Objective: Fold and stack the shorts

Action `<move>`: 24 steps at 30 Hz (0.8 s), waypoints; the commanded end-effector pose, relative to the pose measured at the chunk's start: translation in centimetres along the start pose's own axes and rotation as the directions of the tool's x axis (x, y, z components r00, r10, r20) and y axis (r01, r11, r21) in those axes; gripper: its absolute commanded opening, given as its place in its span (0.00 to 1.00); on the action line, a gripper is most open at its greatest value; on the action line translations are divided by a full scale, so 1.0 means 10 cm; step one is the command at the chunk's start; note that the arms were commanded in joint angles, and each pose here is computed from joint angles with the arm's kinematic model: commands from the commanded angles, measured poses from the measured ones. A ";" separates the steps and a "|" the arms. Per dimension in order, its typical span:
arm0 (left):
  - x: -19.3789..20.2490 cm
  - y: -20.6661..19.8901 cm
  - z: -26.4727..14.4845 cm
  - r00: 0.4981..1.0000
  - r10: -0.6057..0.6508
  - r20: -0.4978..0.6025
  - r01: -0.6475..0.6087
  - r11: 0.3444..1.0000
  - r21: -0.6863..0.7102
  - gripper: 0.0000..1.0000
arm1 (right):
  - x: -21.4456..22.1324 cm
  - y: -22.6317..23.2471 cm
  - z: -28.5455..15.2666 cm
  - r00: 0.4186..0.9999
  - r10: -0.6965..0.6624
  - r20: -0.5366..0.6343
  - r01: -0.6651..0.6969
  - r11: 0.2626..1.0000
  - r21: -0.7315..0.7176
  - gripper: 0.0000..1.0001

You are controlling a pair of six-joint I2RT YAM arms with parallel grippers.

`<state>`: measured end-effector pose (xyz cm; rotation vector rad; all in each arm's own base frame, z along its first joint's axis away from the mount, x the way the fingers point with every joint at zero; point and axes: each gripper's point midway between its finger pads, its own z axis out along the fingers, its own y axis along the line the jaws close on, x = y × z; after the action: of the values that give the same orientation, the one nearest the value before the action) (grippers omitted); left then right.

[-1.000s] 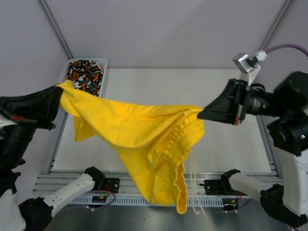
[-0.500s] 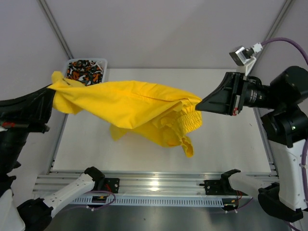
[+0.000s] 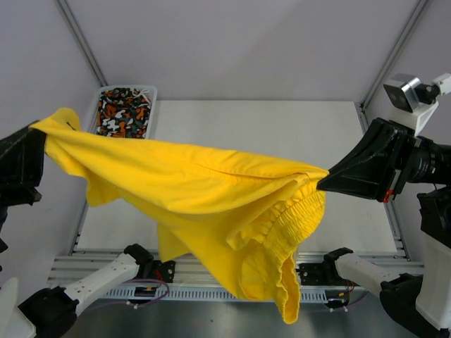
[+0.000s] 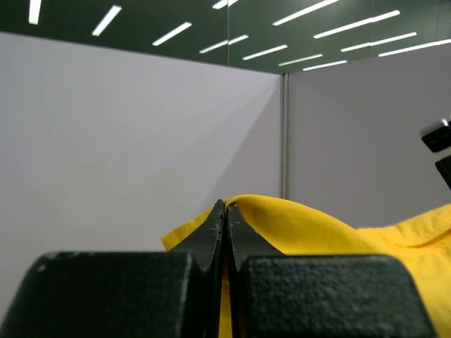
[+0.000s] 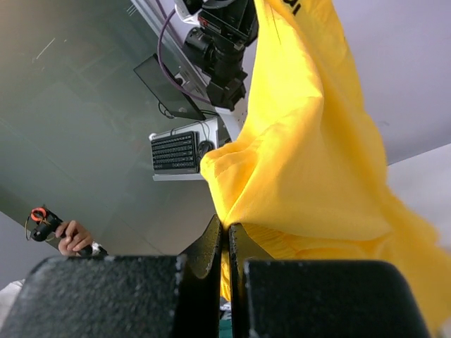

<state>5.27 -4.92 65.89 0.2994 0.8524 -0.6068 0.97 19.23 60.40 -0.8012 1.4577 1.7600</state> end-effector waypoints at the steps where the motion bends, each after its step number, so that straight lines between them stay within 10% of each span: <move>1: 0.00 0.08 0.43 0.999 0.035 -0.007 -0.035 0.999 -0.024 0.00 | -0.23 -0.19 0.10 0.999 0.032 -0.010 -0.031 0.999 0.005 0.00; 5: 0.45 0.29 0.77 0.990 0.073 -0.122 -0.086 0.991 -0.104 0.00 | -0.36 -0.83 0.12 0.993 0.119 -0.002 -0.118 0.989 0.092 0.00; 13: 3.00 0.63 0.71 0.870 -0.066 -0.488 -0.068 0.965 -0.252 0.00 | 0.04 -2.52 -0.34 0.941 0.315 0.127 -0.339 0.881 0.330 0.00; 24: 4.98 1.10 -0.09 0.746 -0.191 -0.638 -0.152 0.884 -0.443 0.00 | 1.53 -4.61 -1.25 0.831 0.517 0.203 -0.461 0.438 0.772 0.00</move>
<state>33.71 -15.25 23.73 0.2158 1.8559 -0.2558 28.63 16.43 24.44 0.1221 2.3659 1.4061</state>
